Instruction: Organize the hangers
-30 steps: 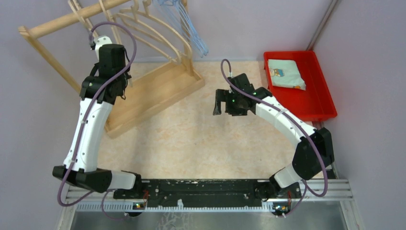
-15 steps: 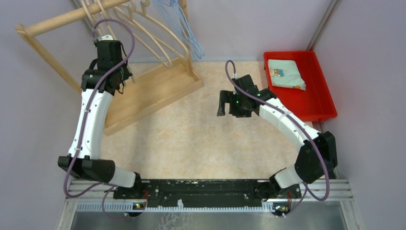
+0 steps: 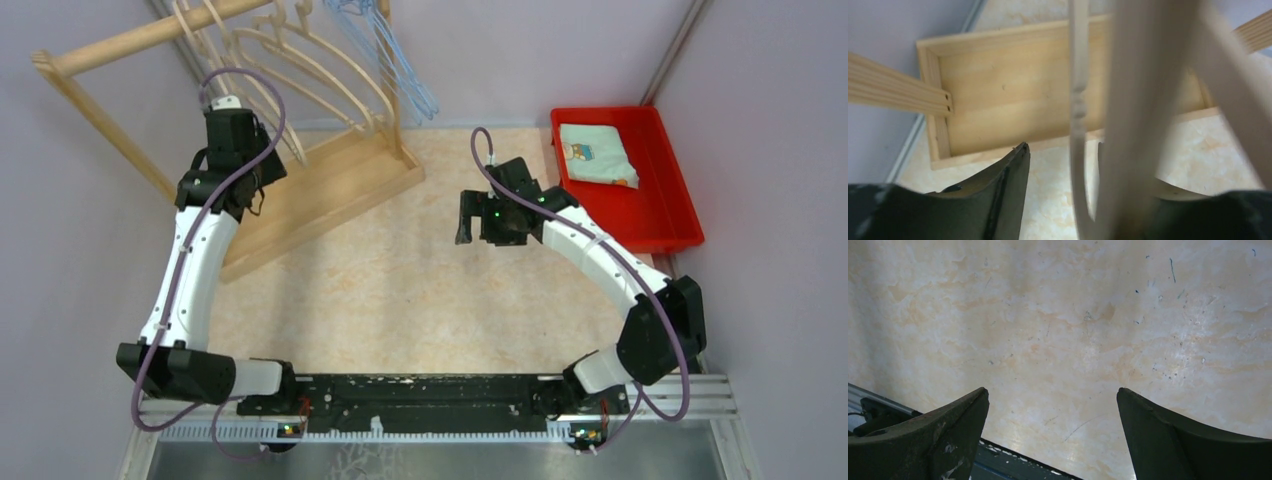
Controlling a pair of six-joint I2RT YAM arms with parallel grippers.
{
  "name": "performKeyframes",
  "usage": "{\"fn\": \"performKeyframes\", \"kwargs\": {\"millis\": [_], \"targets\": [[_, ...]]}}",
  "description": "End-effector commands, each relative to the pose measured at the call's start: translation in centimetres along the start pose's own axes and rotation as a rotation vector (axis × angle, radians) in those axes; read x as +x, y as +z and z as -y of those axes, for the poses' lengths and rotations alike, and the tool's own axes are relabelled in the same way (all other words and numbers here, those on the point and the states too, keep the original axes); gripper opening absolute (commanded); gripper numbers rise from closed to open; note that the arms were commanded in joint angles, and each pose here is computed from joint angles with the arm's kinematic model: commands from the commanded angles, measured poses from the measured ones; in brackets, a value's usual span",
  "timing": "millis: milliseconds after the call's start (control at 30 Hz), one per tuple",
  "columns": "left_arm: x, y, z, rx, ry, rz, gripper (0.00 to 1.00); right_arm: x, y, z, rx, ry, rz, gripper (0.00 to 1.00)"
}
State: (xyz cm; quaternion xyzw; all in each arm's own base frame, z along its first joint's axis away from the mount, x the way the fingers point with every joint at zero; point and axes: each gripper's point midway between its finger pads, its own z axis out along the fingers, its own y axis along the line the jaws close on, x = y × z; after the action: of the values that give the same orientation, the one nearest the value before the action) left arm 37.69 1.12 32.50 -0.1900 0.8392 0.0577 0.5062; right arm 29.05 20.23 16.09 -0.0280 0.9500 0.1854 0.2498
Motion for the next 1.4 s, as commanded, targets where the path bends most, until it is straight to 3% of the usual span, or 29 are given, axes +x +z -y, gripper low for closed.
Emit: {"fn": "performKeyframes", "kwargs": {"millis": [0, 67, 133, 300, 600, 900, 1067, 1367], "targets": [[1.4, -1.5, -0.1, 0.069, -0.014, 0.003, 0.69, -1.0, -1.3, 0.4, 0.009, -0.029, 0.062, 0.99], [1.5, -2.0, -0.4, 0.071, -0.012, 0.017, 0.91, -0.9, -1.2, 0.5, 0.013, -0.036, 0.061, 0.99], [1.6, -2.3, -0.5, 0.075, 0.001, 0.014, 1.00, -1.0, -1.1, 0.4, 0.006, -0.048, 0.067, 0.99], [3.3, -3.8, 0.4, 0.181, -0.011, -0.007, 1.00, -1.4, -1.1, 0.6, -0.003, -0.094, 0.112, 0.99], [11.5, -4.9, 0.7, 0.250, -0.049, -0.129, 1.00, -2.8, -2.6, 2.3, 0.054, -0.174, 0.277, 0.99], [19.4, -4.7, 4.5, 0.279, 0.017, -0.243, 1.00, -2.0, -0.1, 3.4, 0.078, -0.194, 0.260, 0.99], [22.4, -4.3, 6.4, 0.357, 0.041, -0.239, 1.00, -1.4, 0.6, 4.3, 0.107, -0.205, 0.259, 0.99], [24.1, -3.7, 7.2, 0.392, 0.096, -0.220, 1.00, -1.9, 1.0, 4.9, 0.147, -0.223, 0.271, 0.99]]}}
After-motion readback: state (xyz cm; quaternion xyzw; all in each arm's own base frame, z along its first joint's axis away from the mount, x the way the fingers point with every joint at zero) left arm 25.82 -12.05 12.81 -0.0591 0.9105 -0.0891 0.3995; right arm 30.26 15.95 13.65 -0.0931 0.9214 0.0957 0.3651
